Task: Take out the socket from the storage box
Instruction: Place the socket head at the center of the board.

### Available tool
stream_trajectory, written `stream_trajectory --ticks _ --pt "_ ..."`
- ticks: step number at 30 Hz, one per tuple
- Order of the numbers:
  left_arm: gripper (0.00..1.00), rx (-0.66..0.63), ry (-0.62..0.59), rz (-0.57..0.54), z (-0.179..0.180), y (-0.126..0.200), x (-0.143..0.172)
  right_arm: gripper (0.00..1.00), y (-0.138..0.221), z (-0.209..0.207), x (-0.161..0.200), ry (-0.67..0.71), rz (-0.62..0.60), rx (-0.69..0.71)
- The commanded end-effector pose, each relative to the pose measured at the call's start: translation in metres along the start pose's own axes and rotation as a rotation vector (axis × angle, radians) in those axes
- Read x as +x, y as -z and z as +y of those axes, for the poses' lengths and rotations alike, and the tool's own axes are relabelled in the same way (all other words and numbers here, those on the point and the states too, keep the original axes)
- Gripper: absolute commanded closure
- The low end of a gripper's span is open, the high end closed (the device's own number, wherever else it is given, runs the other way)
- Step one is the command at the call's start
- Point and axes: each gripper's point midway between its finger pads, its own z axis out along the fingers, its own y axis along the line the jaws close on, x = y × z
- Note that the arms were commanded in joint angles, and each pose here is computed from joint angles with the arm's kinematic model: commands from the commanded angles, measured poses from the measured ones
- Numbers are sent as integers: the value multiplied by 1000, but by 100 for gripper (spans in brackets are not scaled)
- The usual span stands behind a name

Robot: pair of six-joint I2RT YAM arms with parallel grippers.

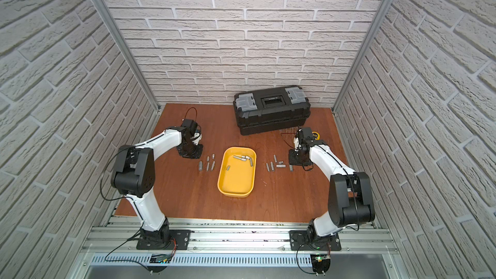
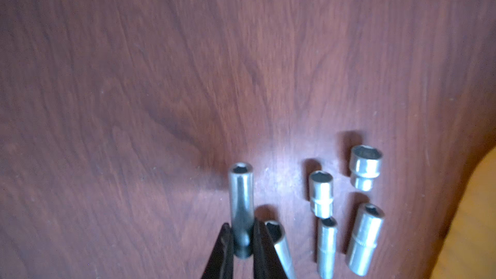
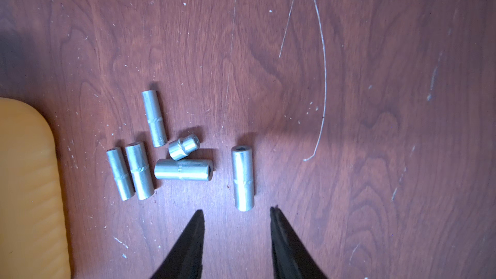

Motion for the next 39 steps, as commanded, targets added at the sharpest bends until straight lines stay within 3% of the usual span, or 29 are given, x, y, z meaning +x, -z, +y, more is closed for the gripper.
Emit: stream_trajectory --ticks 1,15,21,25,33,39 --pt "93 9 0 9 3 -3 -7 58 5 0 1 -4 -16 -9" --pt "87 15 3 40 3 -21 -10 58 5 1 1 -4 -14 -13" --pt "78 22 1 37 2 -23 -10 58 9 1 1 1 -15 -13" --pt "67 23 7 26 2 -19 -13 57 12 0 1 6 -21 -7" --pt "63 28 23 -59 0 8 -28 57 26 25 -20 50 -75 -68" --pt "60 37 38 -181 -4 50 -41 56 44 91 -39 249 -129 -95"
